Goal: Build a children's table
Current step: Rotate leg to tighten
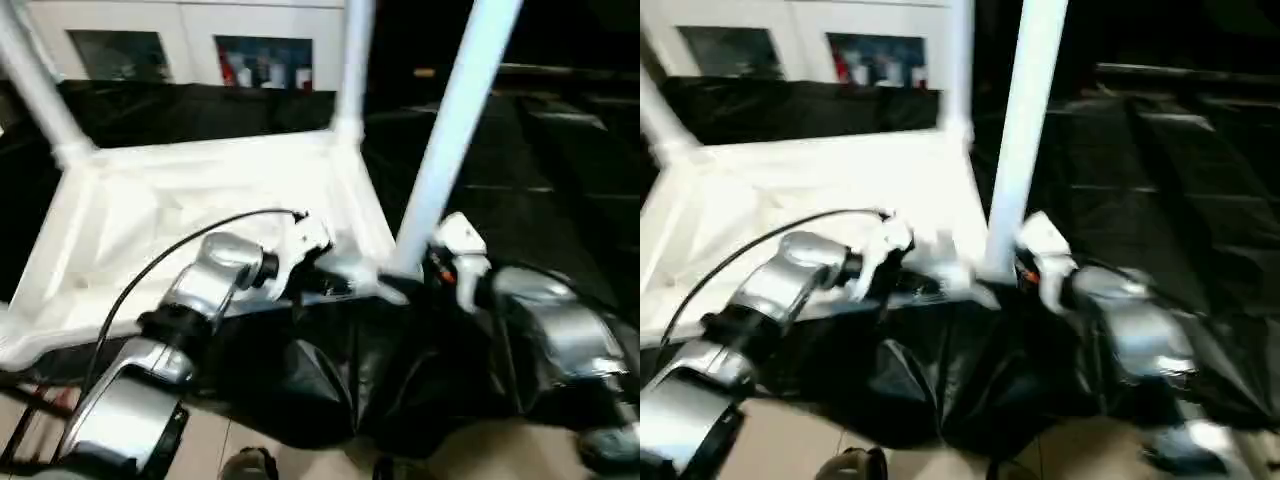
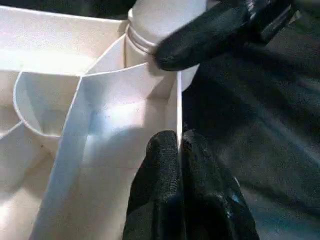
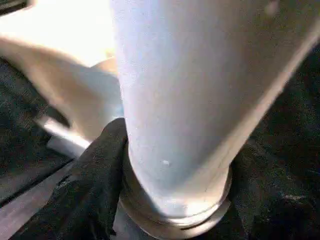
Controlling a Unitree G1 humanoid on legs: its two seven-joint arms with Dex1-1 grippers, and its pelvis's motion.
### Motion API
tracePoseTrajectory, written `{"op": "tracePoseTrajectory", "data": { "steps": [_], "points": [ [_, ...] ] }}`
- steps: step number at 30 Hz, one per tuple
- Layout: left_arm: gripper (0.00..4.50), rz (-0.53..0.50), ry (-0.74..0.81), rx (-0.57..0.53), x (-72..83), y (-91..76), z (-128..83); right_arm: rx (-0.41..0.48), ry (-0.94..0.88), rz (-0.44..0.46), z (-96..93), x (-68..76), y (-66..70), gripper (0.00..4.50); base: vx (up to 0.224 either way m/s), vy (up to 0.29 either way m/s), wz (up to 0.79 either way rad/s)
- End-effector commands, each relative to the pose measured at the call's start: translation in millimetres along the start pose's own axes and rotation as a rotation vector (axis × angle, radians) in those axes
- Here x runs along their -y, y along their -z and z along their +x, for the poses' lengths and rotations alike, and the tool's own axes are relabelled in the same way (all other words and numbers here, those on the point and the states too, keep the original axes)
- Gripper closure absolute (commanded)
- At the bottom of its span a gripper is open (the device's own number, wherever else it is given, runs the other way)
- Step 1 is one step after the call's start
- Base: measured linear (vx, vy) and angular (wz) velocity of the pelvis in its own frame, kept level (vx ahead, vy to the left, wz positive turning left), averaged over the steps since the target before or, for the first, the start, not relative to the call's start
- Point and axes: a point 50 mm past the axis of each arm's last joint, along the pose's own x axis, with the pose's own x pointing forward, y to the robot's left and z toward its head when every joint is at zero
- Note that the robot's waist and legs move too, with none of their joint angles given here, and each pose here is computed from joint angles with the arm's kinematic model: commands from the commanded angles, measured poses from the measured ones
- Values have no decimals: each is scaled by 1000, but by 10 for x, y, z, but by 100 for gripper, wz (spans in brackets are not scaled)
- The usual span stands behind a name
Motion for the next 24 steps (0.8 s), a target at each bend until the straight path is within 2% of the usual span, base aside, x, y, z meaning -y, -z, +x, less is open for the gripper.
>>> {"op": "tracePoseTrajectory", "data": {
  "steps": [1,2,4,8,9,11,12,13,16,19,24],
  "points": [
    [450,33,-10,116,36,-352,157,-92,128,120,124,-11,212,181,0,0,0],
    [450,-3,-95,141,13,-423,246,-80,220,206,251,-53,212,181,0,0,0],
    [450,-14,-122,151,10,-449,277,-73,243,226,301,-79,203,182,0,0,0],
    [450,-13,-127,167,25,-486,314,-38,206,209,394,-177,136,182,0,0,0],
    [450,-13,-127,167,25,-486,314,-38,206,209,394,-177,136,147,0,0,0],
    [450,15,-87,179,56,-496,310,6,131,189,433,-258,43,147,0,0,0],
    [450,15,-87,179,56,-496,310,6,131,189,433,-258,43,147,0,0,0],
    [450,51,-29,175,85,-473,275,32,59,132,404,-282,-26,107,0,0,0],
    [450,69,10,161,95,-438,242,47,-8,92,350,-281,-62,107,0,0,0],
    [450,105,85,136,115,-374,176,52,-148,-2,191,-260,-85,107,0,0,0],
    [450,152,197,122,159,-325,76,12,-298,-115,-55,-209,-52,107,0,0,0]
  ]
}}
